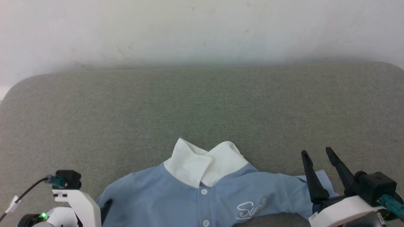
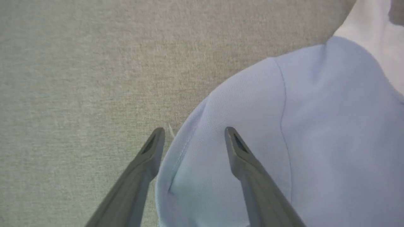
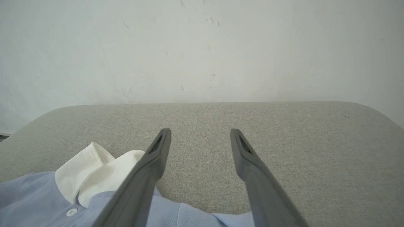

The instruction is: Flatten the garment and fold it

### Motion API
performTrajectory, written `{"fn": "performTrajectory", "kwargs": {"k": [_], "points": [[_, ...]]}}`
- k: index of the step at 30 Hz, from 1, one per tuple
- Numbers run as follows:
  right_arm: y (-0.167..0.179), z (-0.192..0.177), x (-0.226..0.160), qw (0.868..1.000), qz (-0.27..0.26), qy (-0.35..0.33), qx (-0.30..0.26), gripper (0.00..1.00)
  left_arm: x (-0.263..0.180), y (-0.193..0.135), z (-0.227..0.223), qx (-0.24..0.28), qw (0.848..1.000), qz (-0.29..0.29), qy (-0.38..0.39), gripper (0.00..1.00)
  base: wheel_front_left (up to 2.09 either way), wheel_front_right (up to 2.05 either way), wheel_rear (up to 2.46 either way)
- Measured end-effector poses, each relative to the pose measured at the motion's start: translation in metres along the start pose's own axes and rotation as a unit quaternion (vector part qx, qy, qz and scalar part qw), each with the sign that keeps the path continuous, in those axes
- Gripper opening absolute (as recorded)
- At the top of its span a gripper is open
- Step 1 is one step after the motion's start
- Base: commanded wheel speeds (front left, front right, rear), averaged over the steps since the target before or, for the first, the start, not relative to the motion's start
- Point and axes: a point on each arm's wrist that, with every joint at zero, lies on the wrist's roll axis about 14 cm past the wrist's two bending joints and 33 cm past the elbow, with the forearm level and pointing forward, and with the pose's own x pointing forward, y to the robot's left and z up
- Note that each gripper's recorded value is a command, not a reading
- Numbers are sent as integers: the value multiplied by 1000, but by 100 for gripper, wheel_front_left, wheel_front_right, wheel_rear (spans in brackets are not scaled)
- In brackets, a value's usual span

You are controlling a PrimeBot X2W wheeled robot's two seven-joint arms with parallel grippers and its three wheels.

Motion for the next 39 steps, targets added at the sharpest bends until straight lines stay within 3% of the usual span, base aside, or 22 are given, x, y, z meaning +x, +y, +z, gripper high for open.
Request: {"fn": "performTrajectory", "kwargs": {"k": [8, 10, 11, 20, 24, 33, 39], "points": [[-14, -8, -4, 1000, -24, 13, 2, 100, 25, -4, -24, 44, 995, -21, 93, 100, 0, 0, 0], [-17, -11, -5, 999, -29, 16, 2, 100, 30, -7, -26, 50, 993, -27, 108, 40, 0, 0, 0], [-18, -11, -5, 999, -31, 16, 2, 100, 32, -8, -27, 52, 992, -30, 113, 0, 0, 0, 0], [-26, -9, -7, 999, -42, 19, -1, 100, 37, -15, -22, 34, 996, -32, 75, 0, 0, 0, 0], [-37, -36, -11, 994, -57, 94, 3, 100, 31, -16, -14, 19, 999, -19, 17, 0, 0, 0, 0], [-59, -89, -8, 960, -51, 274, -20, 100, 12, -32, 16, -3, 996, -20, -81, 0, 0, 0, 0], [-63, -122, -6, 925, -29, 377, -23, 100, 10, -39, 26, -7, 995, -27, -99, 0, 0, 0, 0]]}}
